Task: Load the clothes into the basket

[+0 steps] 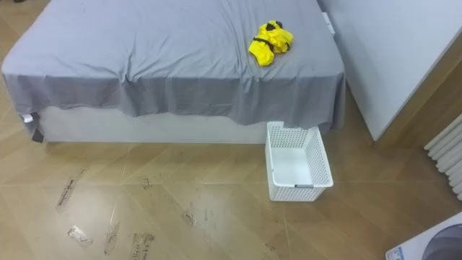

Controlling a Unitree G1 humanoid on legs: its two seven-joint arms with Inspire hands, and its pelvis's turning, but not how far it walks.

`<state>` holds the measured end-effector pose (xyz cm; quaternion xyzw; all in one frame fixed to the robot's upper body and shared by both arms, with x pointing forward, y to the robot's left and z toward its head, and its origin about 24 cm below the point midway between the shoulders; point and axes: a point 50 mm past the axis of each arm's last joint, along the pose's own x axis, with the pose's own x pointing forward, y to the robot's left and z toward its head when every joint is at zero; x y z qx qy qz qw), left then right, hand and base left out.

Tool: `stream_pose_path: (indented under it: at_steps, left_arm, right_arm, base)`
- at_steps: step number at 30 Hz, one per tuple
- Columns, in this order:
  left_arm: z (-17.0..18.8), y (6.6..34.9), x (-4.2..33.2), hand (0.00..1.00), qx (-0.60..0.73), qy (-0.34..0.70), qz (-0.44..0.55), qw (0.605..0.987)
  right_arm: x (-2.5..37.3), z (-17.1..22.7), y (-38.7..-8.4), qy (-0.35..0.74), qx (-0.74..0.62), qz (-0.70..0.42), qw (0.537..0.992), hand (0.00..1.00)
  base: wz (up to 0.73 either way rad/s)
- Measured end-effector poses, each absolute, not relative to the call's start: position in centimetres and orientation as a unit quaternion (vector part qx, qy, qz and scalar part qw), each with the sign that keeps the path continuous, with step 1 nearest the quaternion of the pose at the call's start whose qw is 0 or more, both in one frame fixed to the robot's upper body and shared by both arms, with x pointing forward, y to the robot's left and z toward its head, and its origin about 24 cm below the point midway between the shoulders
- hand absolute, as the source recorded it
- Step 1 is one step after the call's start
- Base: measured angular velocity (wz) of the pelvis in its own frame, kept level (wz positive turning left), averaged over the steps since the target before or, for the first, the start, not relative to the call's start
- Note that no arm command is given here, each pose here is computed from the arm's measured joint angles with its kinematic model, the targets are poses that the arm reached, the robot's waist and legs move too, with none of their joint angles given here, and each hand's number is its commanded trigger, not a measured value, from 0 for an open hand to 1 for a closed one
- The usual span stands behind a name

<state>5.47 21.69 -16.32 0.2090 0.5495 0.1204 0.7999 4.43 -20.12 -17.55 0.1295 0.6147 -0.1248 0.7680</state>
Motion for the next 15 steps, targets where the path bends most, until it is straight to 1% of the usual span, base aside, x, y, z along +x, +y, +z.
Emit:
stream_pose_path:
  at_steps: [15]
  left_arm:
    - [-16.37, 21.82, 4.89, 0.0, 0.205, 0.556, 0.125, 0.796]
  right_arm:
    - [4.29, -17.57, -20.1, 0.616, 0.146, -0.132, 0.763, 0.0]
  base:
    - [0.04]
